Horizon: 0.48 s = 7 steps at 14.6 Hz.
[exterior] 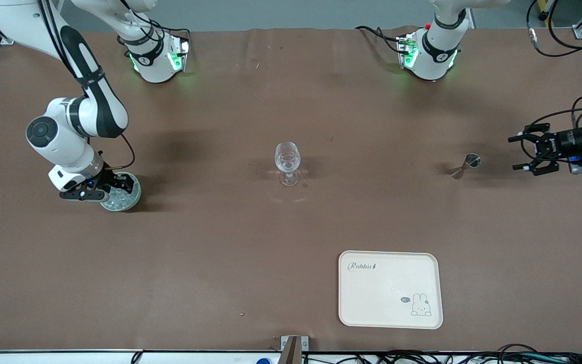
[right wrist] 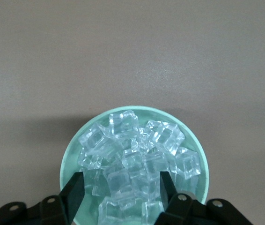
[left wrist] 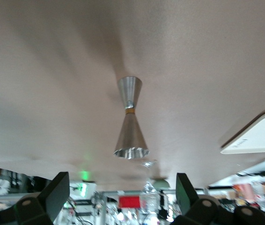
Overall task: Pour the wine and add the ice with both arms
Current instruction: 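Grasp an ice cube with the right gripper while the left gripper reaches the jigger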
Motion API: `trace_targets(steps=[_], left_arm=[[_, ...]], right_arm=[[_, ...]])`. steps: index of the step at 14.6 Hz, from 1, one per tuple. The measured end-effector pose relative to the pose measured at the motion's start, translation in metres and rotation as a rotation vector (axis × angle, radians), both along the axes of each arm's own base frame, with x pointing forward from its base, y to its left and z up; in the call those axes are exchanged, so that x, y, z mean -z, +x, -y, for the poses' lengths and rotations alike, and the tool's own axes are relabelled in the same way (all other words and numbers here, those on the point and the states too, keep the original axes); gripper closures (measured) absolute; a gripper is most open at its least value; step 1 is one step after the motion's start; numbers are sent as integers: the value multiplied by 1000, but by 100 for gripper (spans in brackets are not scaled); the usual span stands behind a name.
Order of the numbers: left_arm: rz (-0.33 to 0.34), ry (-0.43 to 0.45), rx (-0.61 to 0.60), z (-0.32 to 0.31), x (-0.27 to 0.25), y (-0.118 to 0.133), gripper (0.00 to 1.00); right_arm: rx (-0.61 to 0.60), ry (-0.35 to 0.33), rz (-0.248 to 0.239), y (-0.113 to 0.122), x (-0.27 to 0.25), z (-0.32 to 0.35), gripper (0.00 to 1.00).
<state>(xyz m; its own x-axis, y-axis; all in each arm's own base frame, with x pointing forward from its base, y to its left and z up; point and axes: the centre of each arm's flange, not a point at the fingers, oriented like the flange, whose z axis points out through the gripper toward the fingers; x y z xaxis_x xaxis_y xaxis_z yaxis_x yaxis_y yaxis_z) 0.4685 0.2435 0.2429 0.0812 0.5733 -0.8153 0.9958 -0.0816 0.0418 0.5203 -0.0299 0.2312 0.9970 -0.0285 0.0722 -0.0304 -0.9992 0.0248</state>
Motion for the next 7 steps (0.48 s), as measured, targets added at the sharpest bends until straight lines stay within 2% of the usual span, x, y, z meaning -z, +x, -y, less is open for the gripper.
trace_targets(steps=[2, 5, 7], left_arm=[[4, -29, -9, 6, 21, -5, 0], [51, -86, -33, 14, 58, -20, 0], [62, -111, -56, 21, 83, -30, 0]], right_arm=[[0, 0, 0, 0, 6, 0, 31], [-1, 1, -3, -1, 11, 0, 35], [-1, 1, 1, 0, 11, 0, 49]])
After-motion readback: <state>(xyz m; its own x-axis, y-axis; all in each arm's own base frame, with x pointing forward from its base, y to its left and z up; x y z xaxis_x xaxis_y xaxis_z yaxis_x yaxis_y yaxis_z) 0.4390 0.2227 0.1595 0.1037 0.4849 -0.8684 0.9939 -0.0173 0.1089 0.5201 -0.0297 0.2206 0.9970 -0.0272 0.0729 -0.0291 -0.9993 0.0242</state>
